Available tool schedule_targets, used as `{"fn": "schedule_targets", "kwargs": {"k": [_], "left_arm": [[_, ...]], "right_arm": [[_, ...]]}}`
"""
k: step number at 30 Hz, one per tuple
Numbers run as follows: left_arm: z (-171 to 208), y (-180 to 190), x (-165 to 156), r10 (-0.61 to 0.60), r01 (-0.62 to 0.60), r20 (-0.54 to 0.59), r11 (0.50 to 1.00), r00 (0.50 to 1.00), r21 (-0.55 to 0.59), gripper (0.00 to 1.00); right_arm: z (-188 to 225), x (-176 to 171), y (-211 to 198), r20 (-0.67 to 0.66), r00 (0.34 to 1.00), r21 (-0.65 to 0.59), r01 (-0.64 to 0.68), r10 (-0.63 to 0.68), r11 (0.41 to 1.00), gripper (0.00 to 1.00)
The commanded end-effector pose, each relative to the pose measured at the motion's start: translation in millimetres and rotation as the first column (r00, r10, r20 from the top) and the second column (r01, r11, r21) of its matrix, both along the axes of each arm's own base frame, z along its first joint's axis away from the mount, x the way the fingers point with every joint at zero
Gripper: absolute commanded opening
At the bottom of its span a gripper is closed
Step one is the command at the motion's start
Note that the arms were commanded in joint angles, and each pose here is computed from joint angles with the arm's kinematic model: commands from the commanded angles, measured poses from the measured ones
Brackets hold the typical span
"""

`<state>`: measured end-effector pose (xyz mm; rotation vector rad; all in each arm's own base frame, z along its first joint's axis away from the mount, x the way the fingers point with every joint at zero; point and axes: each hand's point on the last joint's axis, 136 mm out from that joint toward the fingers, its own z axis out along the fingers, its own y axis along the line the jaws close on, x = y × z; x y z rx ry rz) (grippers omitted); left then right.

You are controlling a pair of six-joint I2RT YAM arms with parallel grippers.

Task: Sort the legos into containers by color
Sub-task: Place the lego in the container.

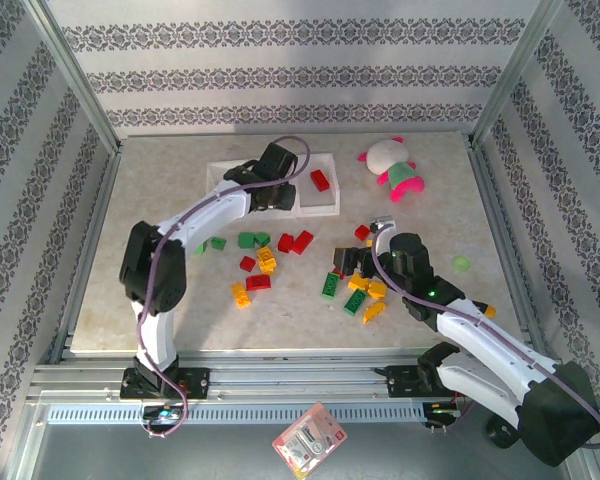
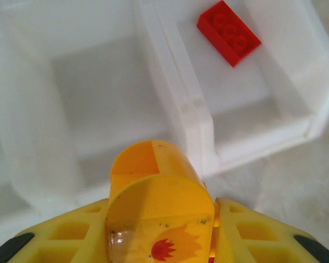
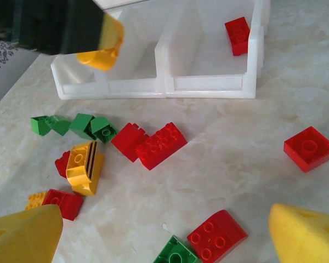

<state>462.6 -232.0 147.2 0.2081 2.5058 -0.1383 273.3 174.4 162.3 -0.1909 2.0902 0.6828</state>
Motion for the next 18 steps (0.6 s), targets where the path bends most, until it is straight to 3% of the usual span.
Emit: {"fn": "schedule_targets", "kwargs": {"k": [1,9,18], "left_arm": [[-0.5,1.8,30.2,-0.014,0.014,0.036,1.0,0.999,0.013,0.34],[-23.5,7.6,60.1,0.033,-0.034,0.032,0.999,0.999,0.012,0.38],[17.8,7.5,44.5,0.006,0.002,0.124,0.998,0.992,-0.064,0.79]], "right_arm": [[8.8,2.1,1.5,0.03,0.999,0.031,0.013,-0.014,0.999,0.96],[-4.9,0.0,-3.5,0.009,0.999,0.019,0.032,-0.032,0.999,0.96],[-25.9,-1.9,-26.7,-0.096,0.982,-0.05,0.161,-0.166,0.986,0.97]]}}
